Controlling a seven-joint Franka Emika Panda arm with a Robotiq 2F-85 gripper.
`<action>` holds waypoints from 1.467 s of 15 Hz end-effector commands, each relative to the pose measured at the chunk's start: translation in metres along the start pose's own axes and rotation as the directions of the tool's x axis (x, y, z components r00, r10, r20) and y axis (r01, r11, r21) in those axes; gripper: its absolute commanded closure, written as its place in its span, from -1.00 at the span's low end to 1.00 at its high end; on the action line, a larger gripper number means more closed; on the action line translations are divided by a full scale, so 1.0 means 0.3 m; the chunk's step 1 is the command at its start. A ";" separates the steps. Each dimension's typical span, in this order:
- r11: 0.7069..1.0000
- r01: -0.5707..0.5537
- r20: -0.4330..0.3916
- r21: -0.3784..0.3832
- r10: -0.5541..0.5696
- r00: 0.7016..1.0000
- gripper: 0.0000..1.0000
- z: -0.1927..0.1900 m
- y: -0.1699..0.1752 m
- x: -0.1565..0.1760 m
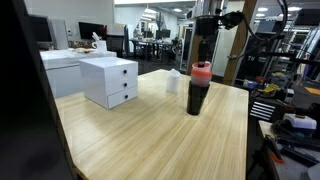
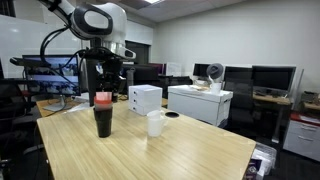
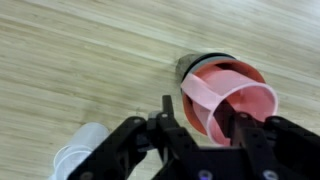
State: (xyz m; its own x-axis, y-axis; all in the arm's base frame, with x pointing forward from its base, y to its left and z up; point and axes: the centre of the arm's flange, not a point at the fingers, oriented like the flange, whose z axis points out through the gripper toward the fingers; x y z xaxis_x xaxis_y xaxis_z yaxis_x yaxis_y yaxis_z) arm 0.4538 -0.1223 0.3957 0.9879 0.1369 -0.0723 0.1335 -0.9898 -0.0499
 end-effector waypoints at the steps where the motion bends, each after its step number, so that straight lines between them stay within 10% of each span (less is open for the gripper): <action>1: 0.999 0.032 -0.021 0.006 -0.032 0.999 -0.60 -0.012 -0.002 -0.020; 4: 1.000 0.024 -0.058 0.010 -0.023 0.998 -0.96 -0.079 0.004 -0.008; 10: 0.997 -0.080 -0.170 -0.010 0.077 0.983 -1.00 -0.170 0.107 0.065; 22: 0.896 -0.436 -0.292 -0.084 0.396 0.870 -1.00 0.112 0.378 0.337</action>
State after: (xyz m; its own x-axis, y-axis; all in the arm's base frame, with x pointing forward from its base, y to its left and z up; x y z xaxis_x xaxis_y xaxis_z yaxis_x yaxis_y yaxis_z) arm 0.5432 -0.2067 0.3654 0.9532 -0.2291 0.1973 -0.2427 -0.9690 0.0471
